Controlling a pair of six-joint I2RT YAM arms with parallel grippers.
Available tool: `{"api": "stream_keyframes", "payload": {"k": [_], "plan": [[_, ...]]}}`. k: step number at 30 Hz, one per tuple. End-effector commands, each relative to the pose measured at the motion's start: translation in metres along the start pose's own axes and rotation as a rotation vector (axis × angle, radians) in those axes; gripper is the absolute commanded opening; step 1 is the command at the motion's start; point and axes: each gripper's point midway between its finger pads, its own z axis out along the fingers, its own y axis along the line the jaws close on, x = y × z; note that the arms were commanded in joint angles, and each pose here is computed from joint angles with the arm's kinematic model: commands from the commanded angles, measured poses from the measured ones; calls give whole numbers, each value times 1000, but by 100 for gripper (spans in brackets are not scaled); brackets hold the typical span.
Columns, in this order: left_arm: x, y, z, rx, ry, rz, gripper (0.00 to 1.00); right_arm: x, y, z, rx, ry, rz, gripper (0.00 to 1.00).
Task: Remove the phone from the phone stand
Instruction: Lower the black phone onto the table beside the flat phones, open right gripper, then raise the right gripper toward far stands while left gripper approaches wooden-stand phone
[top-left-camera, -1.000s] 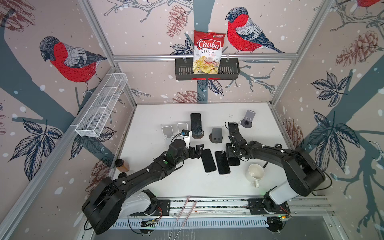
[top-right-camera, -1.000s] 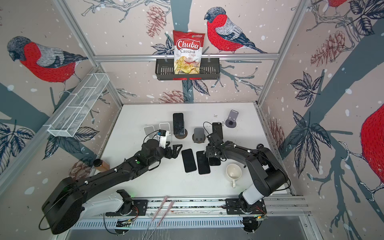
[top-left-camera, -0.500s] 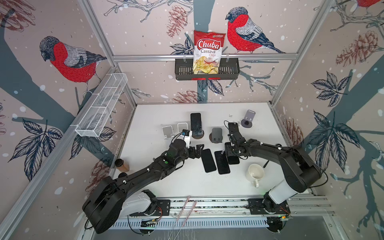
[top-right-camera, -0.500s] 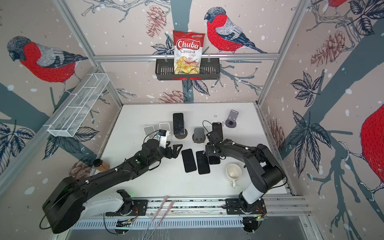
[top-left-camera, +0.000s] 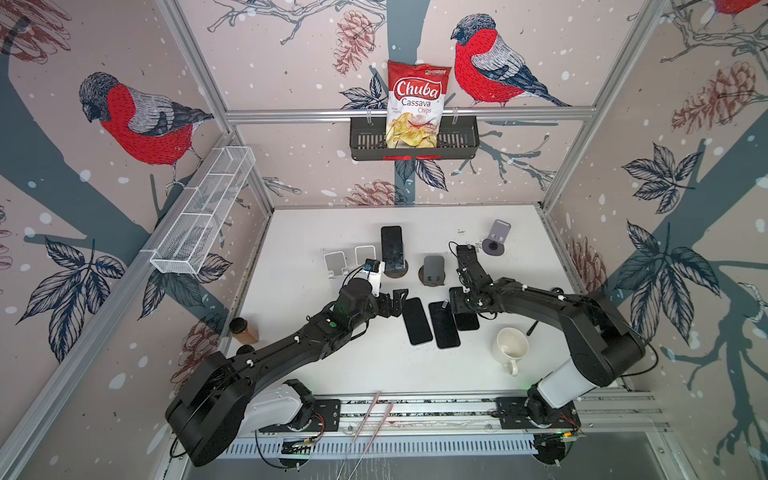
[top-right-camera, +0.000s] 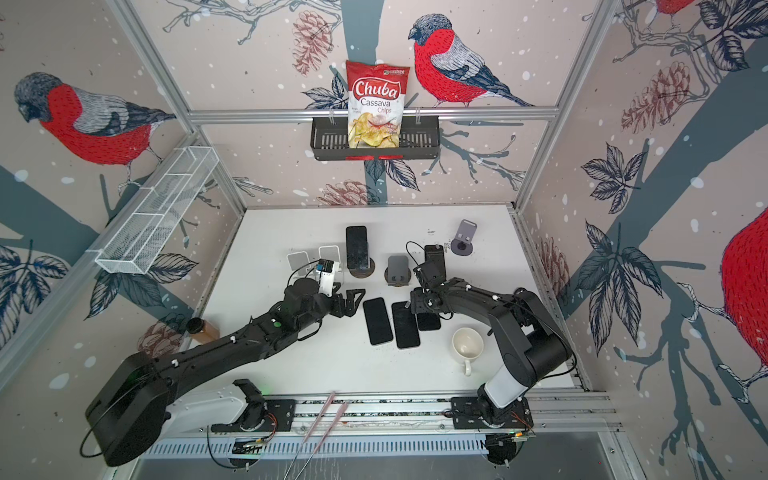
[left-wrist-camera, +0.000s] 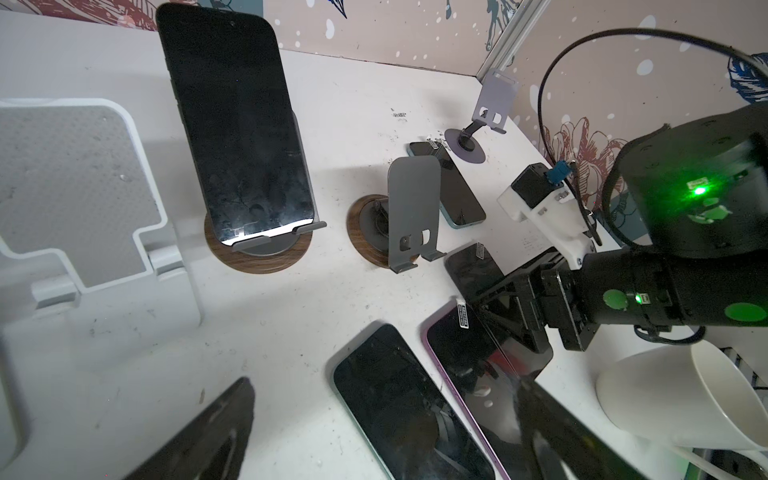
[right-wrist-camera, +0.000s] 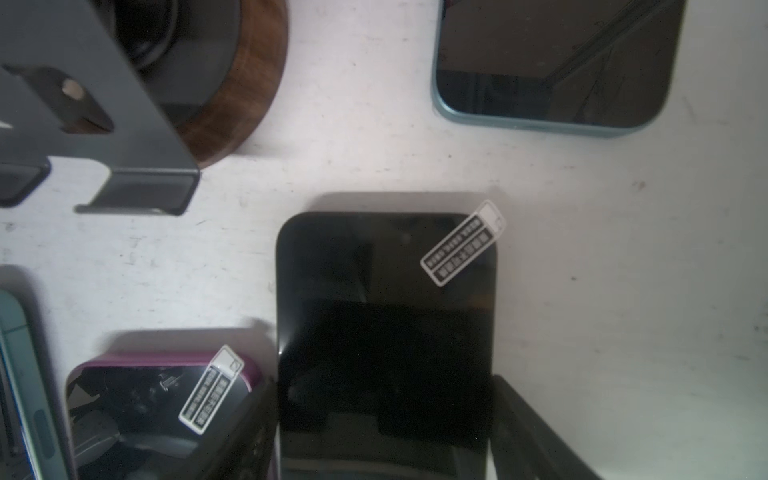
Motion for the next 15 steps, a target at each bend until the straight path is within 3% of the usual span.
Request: {"api": "stream_keyframes", "payload": {"k": [1,15], "plan": [[-9,-3,-1,13,-40,9,96,21,-1,2,-6,84,5,79],[-7,-1,-4,5,-43,7,96,16,-6,2,30,67,15,84]]}}
